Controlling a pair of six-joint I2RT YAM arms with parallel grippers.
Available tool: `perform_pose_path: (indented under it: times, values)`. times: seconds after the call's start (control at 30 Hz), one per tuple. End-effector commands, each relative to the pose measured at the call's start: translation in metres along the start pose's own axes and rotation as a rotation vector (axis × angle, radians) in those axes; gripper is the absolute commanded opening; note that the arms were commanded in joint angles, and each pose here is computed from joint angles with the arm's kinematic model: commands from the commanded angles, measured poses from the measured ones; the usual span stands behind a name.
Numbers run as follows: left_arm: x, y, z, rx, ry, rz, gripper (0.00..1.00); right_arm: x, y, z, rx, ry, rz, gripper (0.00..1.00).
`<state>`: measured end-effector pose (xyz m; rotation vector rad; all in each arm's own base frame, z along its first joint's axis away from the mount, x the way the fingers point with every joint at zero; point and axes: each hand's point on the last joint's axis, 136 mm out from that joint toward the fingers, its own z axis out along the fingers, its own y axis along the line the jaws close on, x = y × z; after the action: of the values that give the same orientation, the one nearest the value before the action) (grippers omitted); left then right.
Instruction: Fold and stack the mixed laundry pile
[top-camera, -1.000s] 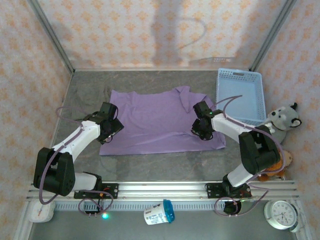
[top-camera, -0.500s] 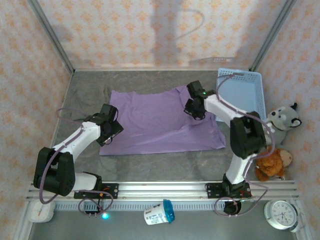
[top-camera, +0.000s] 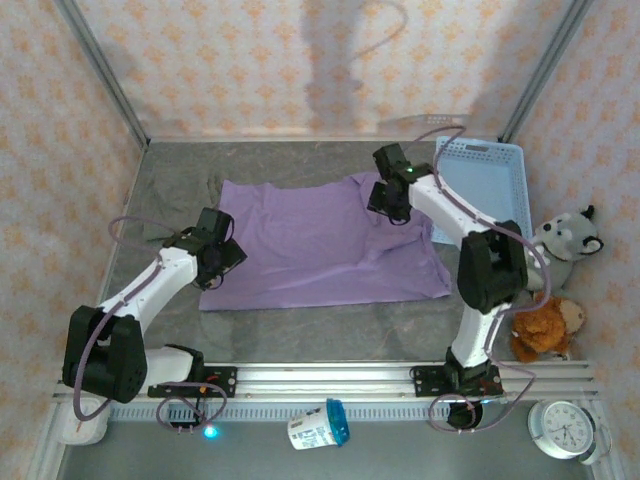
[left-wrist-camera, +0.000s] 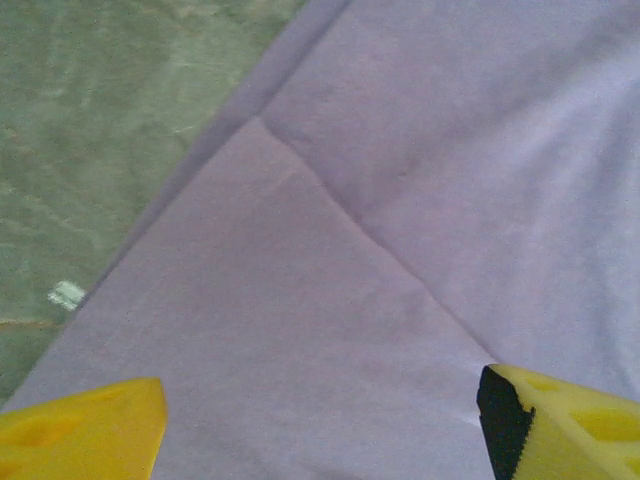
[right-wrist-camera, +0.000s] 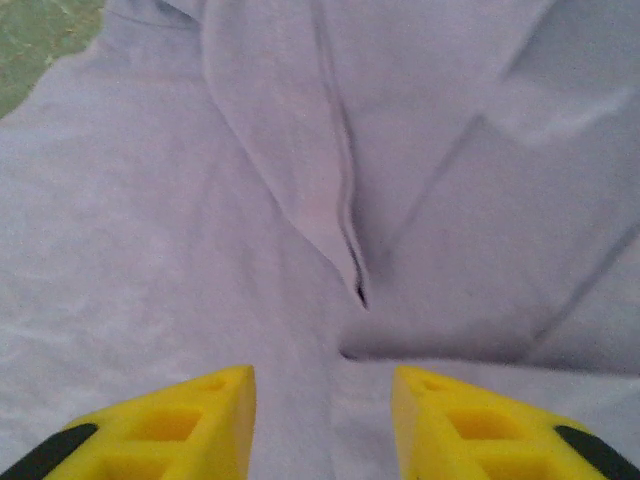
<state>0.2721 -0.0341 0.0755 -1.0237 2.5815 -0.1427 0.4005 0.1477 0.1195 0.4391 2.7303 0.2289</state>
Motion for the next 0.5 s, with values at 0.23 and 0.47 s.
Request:
perform_pose_path:
  times: [0.23,0.47]
  values:
    - [0.009,-0.058,0.003,0.093,0.023,0.201,0.76,0.053,0.002,0.014,0.054,0.107,-0.058,0.46]
    - [0.009,-0.071,0.004,0.076,0.016,0.214,0.76,0.049,0.006,0.052,0.192,0.153,-0.076,0.37]
